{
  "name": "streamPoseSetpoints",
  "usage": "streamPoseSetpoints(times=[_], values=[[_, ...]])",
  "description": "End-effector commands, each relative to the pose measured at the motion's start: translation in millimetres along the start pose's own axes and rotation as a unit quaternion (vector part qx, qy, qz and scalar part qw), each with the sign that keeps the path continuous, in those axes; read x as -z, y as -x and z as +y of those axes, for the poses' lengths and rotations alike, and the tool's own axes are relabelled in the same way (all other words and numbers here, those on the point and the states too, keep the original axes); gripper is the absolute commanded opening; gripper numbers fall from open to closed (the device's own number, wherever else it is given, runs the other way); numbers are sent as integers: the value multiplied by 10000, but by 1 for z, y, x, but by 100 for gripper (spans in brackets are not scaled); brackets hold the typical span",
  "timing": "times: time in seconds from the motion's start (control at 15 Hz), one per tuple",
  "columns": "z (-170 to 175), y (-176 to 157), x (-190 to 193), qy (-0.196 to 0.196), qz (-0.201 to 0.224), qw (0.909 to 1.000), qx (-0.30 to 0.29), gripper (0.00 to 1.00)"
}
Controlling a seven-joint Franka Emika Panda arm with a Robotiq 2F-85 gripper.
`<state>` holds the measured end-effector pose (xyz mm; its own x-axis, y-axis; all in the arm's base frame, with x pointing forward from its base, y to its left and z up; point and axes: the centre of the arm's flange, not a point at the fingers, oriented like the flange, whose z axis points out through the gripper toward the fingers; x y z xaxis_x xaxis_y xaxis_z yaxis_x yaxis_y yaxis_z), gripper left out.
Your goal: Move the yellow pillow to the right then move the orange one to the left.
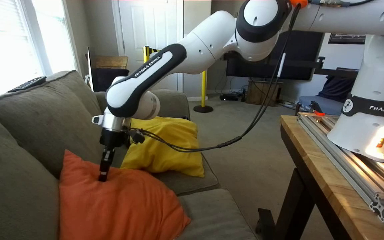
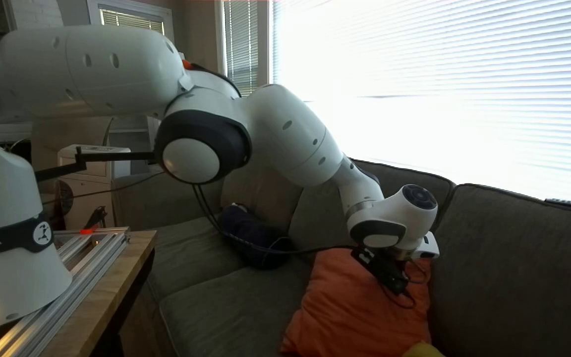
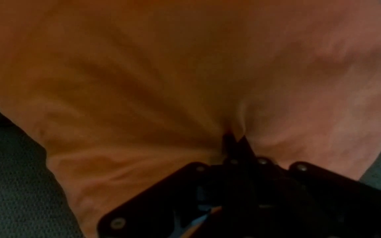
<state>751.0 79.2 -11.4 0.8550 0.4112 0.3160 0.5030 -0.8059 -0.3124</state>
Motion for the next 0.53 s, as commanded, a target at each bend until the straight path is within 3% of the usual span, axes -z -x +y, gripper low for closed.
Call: streamPoseSetpoints(times=[0.0, 0.27, 0.47], values=[[-28, -19, 8, -438, -196, 9982, 373, 0], [-62, -28, 26, -828, -455, 9937, 602, 0], [-86, -34, 43, -907, -590, 9910, 790, 0]])
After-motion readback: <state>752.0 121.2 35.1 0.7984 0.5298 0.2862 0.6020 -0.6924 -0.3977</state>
